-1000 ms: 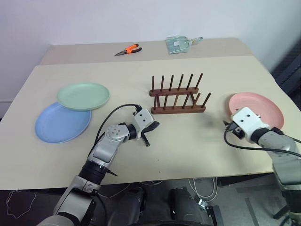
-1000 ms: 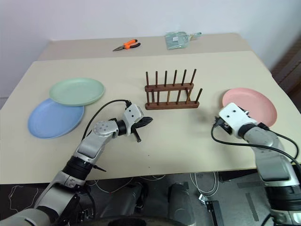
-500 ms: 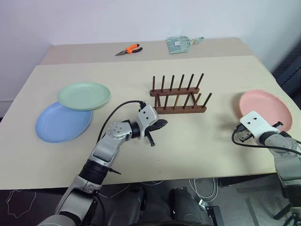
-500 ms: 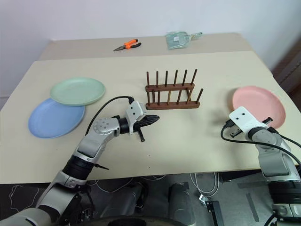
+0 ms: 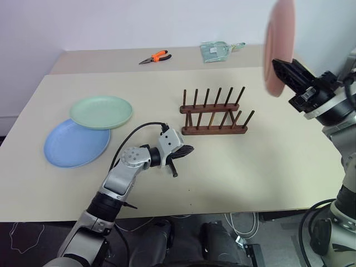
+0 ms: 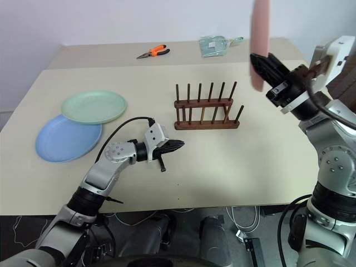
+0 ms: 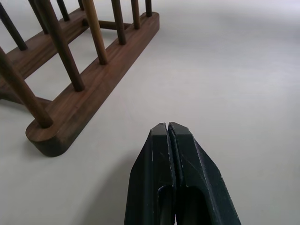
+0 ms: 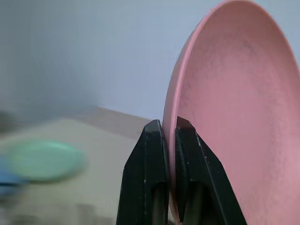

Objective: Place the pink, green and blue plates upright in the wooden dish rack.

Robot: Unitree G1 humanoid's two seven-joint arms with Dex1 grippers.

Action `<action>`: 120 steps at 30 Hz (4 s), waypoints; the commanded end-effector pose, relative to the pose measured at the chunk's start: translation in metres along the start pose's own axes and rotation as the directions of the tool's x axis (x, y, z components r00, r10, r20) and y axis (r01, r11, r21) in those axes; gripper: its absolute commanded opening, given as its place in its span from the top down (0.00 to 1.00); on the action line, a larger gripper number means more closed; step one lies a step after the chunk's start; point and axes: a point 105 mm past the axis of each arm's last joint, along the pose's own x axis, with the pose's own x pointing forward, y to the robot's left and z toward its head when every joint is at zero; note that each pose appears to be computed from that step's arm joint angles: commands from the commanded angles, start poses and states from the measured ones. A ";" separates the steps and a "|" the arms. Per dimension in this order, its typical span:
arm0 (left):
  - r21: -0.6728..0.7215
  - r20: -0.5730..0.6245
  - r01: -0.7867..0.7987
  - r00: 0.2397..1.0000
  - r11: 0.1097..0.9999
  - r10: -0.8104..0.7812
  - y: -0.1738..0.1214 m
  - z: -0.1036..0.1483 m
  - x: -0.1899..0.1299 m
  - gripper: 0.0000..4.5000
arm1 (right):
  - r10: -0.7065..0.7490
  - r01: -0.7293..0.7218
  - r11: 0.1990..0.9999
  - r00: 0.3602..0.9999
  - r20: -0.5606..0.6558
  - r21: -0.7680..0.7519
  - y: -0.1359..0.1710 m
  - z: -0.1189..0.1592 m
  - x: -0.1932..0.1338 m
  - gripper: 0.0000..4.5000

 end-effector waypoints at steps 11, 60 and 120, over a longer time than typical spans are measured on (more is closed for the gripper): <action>0.026 0.036 -0.007 0.999 1.000 0.006 -0.002 0.010 -0.003 1.00 | 0.114 -0.107 0.956 0.993 -0.012 0.274 -0.019 -0.015 0.011 0.99; -0.724 -0.324 -0.666 0.094 -0.183 0.941 0.147 0.000 -0.239 0.25 | 0.230 -0.427 0.808 0.863 -0.450 -0.406 0.059 -0.103 0.030 0.00; 0.048 0.179 -0.717 0.691 0.695 0.701 0.120 0.067 -0.130 0.45 | 0.031 -0.022 0.957 0.999 0.028 -0.289 0.053 -0.050 0.058 1.00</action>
